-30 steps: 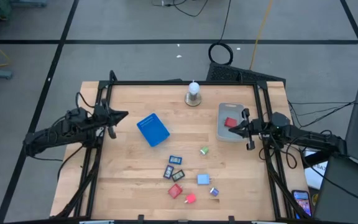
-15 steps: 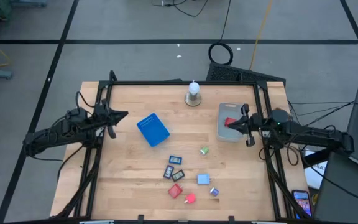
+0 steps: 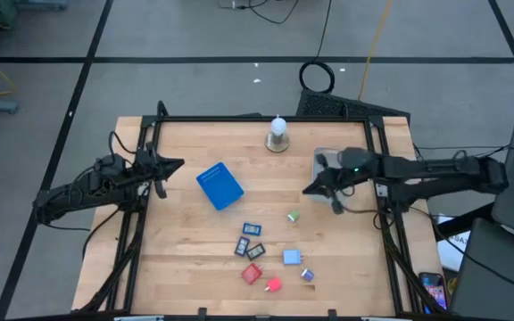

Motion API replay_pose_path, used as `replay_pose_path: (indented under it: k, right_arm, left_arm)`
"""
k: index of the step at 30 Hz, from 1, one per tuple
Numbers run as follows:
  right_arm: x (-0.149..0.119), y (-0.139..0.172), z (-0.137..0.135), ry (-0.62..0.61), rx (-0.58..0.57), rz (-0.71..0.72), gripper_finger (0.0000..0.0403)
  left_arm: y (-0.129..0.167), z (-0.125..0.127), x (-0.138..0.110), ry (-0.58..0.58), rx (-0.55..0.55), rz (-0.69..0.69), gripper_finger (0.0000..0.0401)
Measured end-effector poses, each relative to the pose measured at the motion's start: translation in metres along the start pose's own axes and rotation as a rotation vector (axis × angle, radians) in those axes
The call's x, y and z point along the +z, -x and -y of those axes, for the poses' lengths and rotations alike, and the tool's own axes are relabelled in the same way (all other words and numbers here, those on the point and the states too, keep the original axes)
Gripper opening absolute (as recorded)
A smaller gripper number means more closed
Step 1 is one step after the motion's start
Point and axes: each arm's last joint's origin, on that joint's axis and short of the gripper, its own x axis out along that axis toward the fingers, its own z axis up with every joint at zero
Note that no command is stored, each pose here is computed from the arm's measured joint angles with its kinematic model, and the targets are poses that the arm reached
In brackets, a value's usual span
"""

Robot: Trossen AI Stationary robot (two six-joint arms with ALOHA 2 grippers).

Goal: Pick & Place Office items
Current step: Put the green charger adapter into the gray bin

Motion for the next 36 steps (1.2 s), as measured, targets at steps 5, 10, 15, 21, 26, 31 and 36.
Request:
replay_pose_path:
  k: [5, 10, 15, 21, 26, 31, 36]
  right_arm:
    - [0.0, -0.023, -0.006, 0.085, -0.087, -0.133, 0.0056]
    - [-0.006, -0.04, -0.022, 0.209, -0.004, -0.192, 0.015]
    - [-0.012, -0.055, -0.029, 0.189, -0.06, -0.246, 0.0239]
    - [-0.031, -0.075, -0.032, 0.136, 0.054, -0.338, 0.0271]
    - [-0.043, -0.088, -0.032, 0.146, 0.079, -0.394, 0.0262]
    - [-0.051, -0.1, -0.027, 0.145, 0.132, -0.385, 0.0259]
    - [-0.062, -0.108, -0.02, 0.13, 0.156, -0.414, 0.0258]
  left_arm:
    - [0.0, 0.0, -0.001, -0.002, 0.001, -0.008, 0.0026]
    - [0.0, 0.0, -0.001, -0.001, 0.001, -0.009, 0.0026]
    - [0.0, 0.0, -0.001, -0.001, 0.001, -0.008, 0.0026]
    - [0.0, 0.0, -0.001, 0.002, 0.0, -0.008, 0.0026]
    - [0.0, 0.0, -0.001, 0.002, 0.001, -0.008, 0.0026]
    - [0.0, 0.0, -0.001, 0.001, -0.001, -0.008, 0.0026]
    - [0.0, 0.0, -0.001, 0.001, -0.009, -0.009, 0.0026]
